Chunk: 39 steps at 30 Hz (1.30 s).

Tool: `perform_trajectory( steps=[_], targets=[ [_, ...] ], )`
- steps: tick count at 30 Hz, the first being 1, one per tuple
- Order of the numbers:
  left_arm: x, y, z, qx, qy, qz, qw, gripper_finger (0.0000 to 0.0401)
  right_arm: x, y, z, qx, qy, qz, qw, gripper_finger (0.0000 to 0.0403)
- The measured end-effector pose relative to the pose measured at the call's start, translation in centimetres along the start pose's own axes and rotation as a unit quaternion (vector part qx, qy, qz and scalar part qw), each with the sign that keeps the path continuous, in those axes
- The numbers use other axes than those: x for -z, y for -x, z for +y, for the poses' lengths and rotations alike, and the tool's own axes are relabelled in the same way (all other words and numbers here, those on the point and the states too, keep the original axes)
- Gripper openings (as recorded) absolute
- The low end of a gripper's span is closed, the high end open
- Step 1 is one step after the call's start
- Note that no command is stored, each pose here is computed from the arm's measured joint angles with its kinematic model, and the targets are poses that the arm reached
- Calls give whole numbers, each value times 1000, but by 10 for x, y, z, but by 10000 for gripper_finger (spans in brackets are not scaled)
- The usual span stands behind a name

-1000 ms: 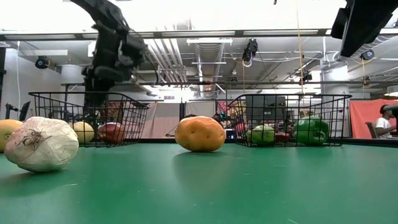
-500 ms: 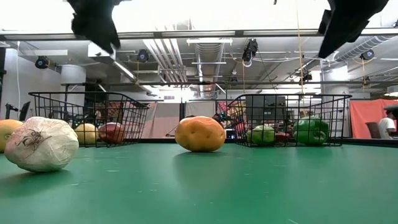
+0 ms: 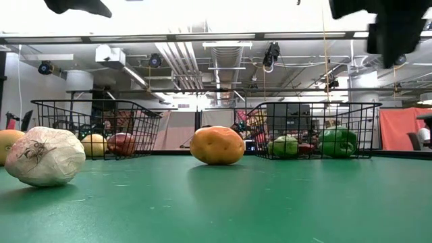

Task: Sort produce into baskets
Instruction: Put the red tomato into the left wire basket

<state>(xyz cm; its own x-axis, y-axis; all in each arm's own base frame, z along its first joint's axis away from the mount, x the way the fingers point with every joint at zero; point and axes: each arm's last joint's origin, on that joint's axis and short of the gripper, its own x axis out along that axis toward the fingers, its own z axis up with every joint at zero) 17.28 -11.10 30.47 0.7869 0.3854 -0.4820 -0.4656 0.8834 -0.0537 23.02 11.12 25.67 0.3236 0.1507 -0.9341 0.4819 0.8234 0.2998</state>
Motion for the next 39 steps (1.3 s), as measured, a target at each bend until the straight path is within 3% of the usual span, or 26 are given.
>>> perform_trajectory(
  steps=[3,7,10,20,31,39],
  targets=[
    [3,-4,-6,-5,-10,5,1000,246,8,-2,-7,28,-53,81,995,117],
    [6,-9,-11,-11,-27,9,1000,246,25,-3,-16,87,-107,203,969,158],
    [6,-11,-14,-18,-35,7,999,246,35,2,-21,124,-131,246,952,193],
    [6,-11,-15,-20,-50,6,999,246,53,9,-42,131,-189,233,945,291],
    [6,-11,-15,-27,-52,0,998,246,80,1,-71,101,-244,192,945,336],
    [6,-11,-14,-29,-52,-2,998,246,96,-7,-76,77,-258,187,945,350]
  ],
)
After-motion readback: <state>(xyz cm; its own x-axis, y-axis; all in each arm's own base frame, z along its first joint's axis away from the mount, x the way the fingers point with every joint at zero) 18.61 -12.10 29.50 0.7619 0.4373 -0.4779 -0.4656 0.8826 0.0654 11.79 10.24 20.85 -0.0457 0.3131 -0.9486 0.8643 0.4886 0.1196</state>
